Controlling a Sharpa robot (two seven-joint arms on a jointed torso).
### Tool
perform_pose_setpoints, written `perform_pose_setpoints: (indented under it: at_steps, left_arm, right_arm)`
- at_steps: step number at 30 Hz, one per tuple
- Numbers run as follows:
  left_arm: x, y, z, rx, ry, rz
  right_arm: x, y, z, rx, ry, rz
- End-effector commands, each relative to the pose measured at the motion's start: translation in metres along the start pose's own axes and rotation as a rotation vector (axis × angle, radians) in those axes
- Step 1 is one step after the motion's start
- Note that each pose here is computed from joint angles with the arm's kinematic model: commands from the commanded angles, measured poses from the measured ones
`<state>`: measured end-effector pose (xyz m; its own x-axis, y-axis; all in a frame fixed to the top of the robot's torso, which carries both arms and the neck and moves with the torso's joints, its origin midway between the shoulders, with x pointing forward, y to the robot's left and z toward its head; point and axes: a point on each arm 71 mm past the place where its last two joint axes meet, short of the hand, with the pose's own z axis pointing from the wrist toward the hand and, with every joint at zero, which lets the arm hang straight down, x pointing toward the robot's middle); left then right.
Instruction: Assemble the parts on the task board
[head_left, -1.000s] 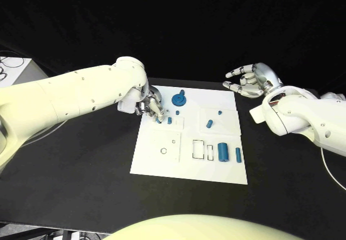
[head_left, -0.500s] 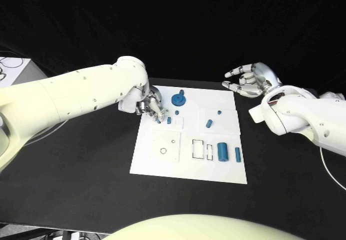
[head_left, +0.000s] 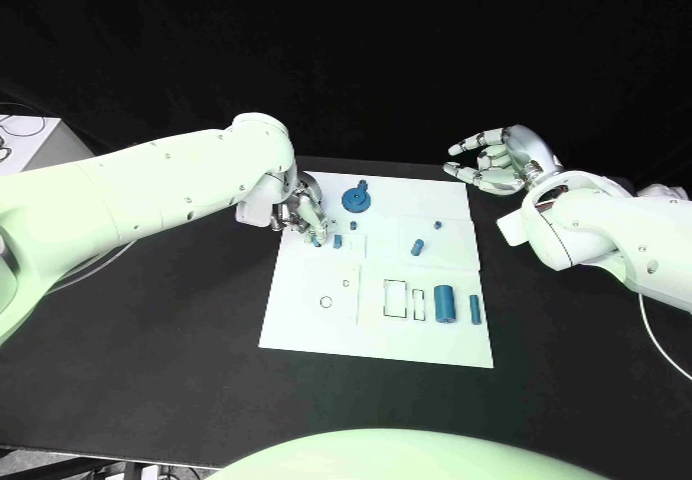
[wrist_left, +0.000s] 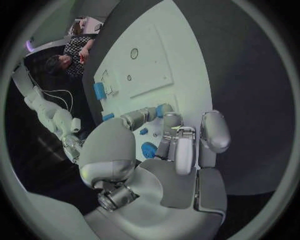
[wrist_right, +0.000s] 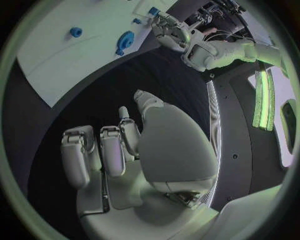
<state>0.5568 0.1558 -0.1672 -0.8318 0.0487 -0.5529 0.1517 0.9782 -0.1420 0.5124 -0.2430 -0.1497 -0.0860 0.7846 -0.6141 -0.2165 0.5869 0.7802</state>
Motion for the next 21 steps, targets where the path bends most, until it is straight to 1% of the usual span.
perform_pose_setpoints:
  at_steps: [1, 6, 21]
  left_arm:
    - [0.0065, 0.0026, 0.0074, -0.019, -0.014, -0.015]
    - [0.0051, 0.0047, 0.0075, -0.023, -0.039, -0.025]
    - [0.0055, 0.0103, 0.0080, -0.035, -0.057, -0.030]
  right_arm:
    - [0.0006, 0.0008, -0.0003, -0.010, 0.008, -0.004]
    - [0.0004, 0.0007, -0.0004, -0.009, 0.008, -0.004]
    - [-0.0004, 0.0001, -0.0005, -0.009, 0.007, -0.005]
